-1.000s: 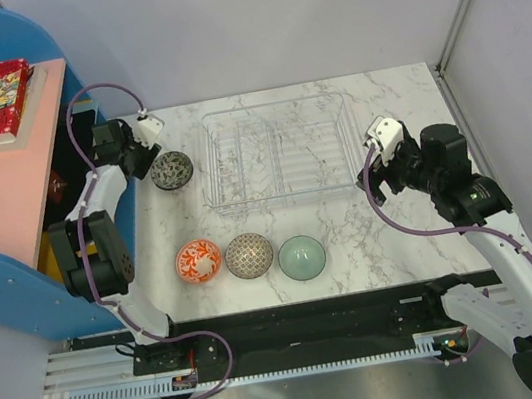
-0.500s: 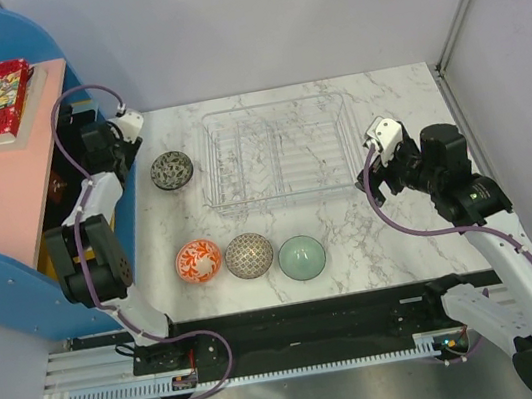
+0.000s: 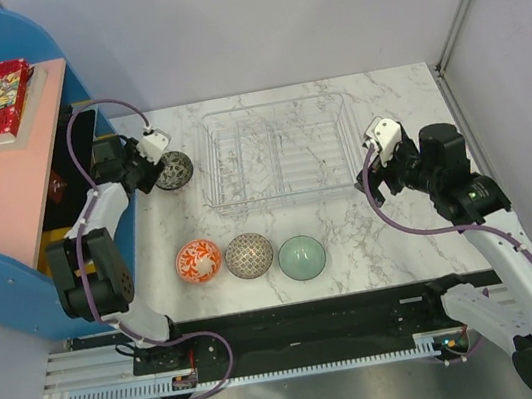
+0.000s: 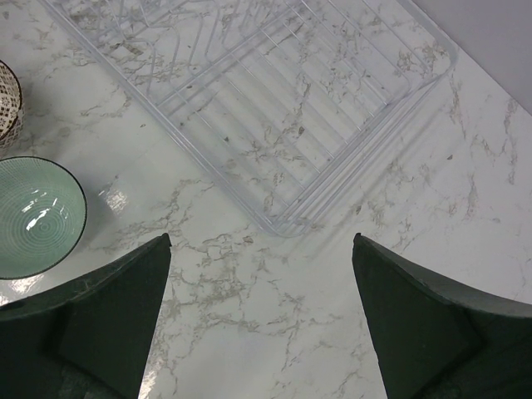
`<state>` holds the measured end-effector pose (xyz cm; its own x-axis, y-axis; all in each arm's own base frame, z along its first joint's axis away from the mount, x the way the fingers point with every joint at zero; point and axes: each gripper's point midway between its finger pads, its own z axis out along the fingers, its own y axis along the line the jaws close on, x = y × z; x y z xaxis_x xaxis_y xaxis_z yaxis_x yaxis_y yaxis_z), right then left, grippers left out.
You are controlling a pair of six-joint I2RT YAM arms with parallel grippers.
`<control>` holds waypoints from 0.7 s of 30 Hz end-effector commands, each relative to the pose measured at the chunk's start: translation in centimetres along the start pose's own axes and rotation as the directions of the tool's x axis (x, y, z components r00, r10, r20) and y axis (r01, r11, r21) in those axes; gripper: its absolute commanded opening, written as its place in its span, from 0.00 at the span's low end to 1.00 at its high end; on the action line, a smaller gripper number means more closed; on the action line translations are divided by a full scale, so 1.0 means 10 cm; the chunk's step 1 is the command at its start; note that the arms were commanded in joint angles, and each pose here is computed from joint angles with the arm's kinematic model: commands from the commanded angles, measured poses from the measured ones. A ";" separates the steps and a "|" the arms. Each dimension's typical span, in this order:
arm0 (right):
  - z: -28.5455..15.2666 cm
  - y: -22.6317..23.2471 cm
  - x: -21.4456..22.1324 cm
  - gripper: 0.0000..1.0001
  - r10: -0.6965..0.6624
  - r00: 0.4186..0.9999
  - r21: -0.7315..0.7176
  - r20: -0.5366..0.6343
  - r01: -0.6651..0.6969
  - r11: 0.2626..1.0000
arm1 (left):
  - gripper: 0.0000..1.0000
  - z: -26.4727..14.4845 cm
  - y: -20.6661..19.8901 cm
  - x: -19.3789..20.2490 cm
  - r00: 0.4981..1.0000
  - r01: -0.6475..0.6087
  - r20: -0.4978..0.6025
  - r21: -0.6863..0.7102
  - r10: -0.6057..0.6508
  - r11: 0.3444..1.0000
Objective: Load the bowls into the dish rack
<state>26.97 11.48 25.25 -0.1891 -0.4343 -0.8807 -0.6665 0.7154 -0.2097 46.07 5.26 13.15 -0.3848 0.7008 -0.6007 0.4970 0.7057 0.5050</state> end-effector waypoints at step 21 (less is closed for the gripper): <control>0.03 0.07 -0.03 0.98 -0.023 1.000 -0.050 0.006 0.023 0.998 | 0.52 0.65 -0.11 -0.24 0.999 -0.042 -0.006 0.066 0.042 0.997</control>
<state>26.69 11.72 24.47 -0.2090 -0.4441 -0.8713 -0.6882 0.6998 -0.1916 50.04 2.33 8.07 -0.3995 0.7279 -0.5572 0.5912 0.6692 0.4503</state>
